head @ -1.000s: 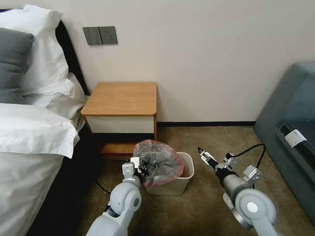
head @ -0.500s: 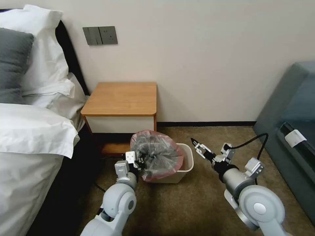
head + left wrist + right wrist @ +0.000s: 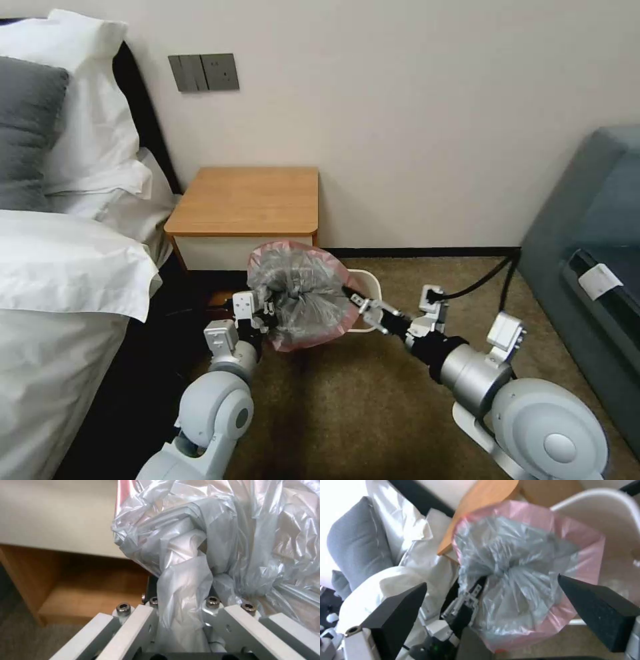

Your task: Pick up the garbage bag from the table and place it over the trash can.

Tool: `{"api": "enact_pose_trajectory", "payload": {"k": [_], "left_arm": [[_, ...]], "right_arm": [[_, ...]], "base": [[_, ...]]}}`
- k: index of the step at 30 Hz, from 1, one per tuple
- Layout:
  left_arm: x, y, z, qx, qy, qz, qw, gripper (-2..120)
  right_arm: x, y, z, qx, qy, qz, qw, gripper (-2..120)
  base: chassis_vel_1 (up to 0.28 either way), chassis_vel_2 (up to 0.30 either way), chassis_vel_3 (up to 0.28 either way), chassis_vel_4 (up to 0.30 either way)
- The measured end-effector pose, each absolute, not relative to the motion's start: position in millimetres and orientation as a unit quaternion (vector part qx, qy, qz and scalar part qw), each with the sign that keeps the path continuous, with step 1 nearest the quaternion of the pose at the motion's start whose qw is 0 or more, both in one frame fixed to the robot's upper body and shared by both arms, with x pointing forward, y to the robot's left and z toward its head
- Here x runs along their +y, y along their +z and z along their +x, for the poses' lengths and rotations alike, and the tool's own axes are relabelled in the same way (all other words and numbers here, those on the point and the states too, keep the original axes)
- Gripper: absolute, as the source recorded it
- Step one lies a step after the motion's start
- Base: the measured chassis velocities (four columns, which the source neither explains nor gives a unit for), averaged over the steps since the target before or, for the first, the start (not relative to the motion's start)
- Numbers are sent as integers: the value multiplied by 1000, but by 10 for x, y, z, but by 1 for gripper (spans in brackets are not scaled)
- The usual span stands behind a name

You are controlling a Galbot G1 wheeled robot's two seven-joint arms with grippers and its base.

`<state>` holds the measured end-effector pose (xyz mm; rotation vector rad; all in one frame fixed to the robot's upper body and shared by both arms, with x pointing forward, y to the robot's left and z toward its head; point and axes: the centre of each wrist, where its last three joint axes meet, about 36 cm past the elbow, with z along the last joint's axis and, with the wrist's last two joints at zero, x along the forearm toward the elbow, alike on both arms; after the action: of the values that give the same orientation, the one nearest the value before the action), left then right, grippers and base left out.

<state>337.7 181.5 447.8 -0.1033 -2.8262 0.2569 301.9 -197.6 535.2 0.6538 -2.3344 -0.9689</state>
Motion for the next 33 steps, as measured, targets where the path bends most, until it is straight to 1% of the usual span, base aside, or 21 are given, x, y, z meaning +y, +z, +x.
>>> {"api": "enact_pose_trajectory", "payload": {"k": [10, 25, 33], "left_arm": [[1843, 4527, 3348, -990, 60, -33, 124, 7], [1828, 4645, 3262, -993, 49, -39, 98, 7], [1837, 4688, 3248, -994, 48, -41, 91, 7]], "right_arm": [[-1748, 5168, 3240, -868, -369, 189, 274, 100], [-1655, 5099, 3482, -858, -405, 148, 280, 100], [-1611, 5091, 3531, -858, -406, 130, 286, 100]], "base": [[0, 0, 0, 0], [0, 0, 0, 0], [0, 0, 0, 0]]}}
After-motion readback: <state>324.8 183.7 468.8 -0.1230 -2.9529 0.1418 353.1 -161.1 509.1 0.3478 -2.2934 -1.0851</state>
